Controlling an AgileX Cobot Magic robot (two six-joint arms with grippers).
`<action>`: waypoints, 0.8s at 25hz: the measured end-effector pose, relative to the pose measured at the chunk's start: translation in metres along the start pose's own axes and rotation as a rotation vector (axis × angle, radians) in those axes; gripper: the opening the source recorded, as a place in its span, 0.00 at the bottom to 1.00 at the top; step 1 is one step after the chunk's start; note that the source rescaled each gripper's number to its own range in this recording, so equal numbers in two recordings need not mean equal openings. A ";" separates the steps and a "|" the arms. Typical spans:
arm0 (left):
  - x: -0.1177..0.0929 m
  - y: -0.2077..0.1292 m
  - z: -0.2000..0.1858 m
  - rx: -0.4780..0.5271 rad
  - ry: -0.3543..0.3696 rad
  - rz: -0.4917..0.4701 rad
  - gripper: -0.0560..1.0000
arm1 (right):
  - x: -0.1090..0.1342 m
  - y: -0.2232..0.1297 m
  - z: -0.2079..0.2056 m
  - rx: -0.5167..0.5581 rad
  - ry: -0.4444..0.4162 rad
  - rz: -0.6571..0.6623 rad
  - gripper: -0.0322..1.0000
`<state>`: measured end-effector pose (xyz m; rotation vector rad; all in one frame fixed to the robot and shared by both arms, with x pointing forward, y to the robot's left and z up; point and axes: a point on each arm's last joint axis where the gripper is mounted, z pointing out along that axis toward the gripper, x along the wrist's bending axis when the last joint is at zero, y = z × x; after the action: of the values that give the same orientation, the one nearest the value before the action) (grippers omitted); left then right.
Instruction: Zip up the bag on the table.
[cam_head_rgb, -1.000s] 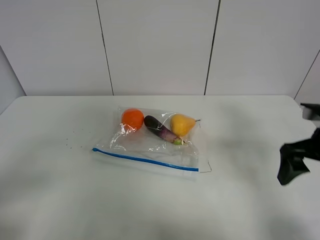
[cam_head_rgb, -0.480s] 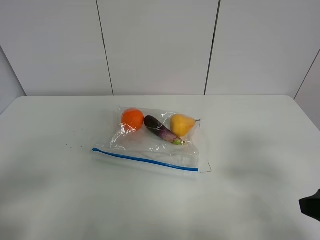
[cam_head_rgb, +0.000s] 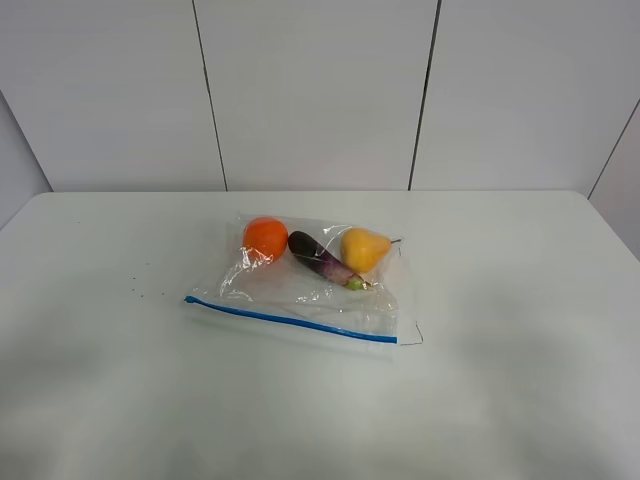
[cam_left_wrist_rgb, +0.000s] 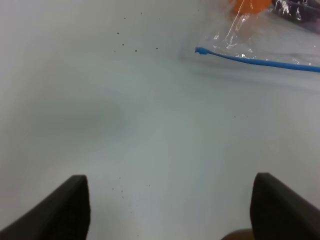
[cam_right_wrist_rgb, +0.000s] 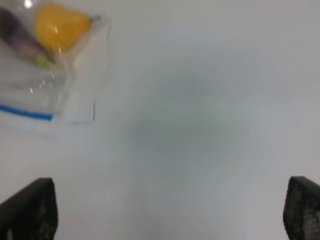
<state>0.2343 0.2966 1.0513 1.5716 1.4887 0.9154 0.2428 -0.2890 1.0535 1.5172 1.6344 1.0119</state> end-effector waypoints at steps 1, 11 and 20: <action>0.000 0.000 0.000 0.000 0.000 0.000 1.00 | 0.000 -0.002 -0.004 -0.026 -0.001 -0.003 1.00; 0.000 0.000 0.000 0.000 0.000 0.000 1.00 | 0.000 -0.004 -0.006 -0.044 -0.007 -0.009 1.00; 0.000 0.000 0.000 0.000 0.000 0.000 1.00 | 0.000 -0.004 -0.006 -0.044 -0.010 -0.010 1.00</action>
<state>0.2343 0.2966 1.0513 1.5716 1.4887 0.9154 0.2356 -0.2897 1.0529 1.4817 1.6012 1.0269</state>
